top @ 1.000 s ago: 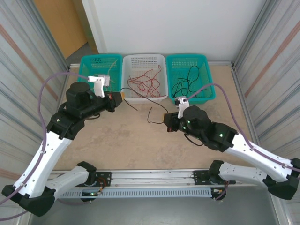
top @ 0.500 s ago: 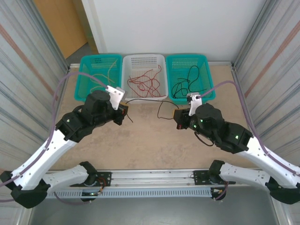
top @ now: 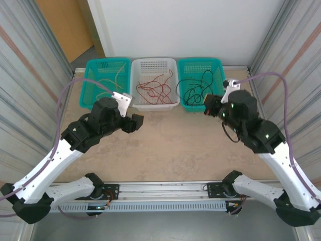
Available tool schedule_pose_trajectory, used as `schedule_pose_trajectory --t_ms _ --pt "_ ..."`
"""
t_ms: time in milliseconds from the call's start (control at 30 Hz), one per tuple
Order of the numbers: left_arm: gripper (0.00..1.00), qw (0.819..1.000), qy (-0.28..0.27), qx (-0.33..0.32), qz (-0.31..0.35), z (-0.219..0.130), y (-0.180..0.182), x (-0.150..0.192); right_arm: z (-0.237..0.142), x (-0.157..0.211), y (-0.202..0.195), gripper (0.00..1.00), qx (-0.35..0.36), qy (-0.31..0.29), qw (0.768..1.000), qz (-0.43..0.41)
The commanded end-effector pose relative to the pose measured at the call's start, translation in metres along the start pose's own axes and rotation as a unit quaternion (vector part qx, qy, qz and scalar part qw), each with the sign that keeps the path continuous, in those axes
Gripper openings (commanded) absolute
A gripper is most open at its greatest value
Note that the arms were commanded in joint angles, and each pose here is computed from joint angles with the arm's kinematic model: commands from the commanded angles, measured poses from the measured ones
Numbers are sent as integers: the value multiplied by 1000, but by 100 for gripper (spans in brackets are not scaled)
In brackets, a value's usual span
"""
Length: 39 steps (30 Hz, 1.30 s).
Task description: Untangle the cables
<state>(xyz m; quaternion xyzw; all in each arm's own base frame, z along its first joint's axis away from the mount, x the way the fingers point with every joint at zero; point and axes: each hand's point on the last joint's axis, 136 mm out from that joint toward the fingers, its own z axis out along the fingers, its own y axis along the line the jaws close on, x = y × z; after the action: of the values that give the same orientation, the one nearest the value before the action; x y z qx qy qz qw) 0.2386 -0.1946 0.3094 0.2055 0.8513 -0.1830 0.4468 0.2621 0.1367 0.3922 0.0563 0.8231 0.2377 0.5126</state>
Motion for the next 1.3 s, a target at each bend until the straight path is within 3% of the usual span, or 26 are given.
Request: schedule_pose_trajectory --t_ms 0,233,433,500,567,667,767,967,1100,1267 --pt "72 998 -16 33 -41 -3 -9 1 22 -8 -1 0 -4 28 1000 -1" --pt "71 995 -5 63 -82 9 -16 20 77 -59 -34 0 29 21 999 35" --pt "71 994 -2 62 -86 15 -14 24 127 -63 -77 1 57 43 995 67" --pt "71 994 0 66 -91 19 -13 25 146 -56 -92 8 61 58 994 75" --pt "71 993 0 70 -97 23 -15 26 164 -46 -106 30 75 79 991 80" --pt "71 991 0 80 -106 28 -18 26 173 -31 -118 41 92 104 987 82" --pt "72 990 -2 88 -108 30 -21 24 166 -26 -118 52 94 106 987 81" --pt "78 989 -26 86 -113 45 -19 5 126 -3 -100 54 94 114 987 63" --pt "81 989 -37 83 -117 70 -17 -14 87 36 -78 58 90 130 987 40" --pt "81 995 -41 14 -90 106 5 -22 50 85 -37 66 41 137 988 59"
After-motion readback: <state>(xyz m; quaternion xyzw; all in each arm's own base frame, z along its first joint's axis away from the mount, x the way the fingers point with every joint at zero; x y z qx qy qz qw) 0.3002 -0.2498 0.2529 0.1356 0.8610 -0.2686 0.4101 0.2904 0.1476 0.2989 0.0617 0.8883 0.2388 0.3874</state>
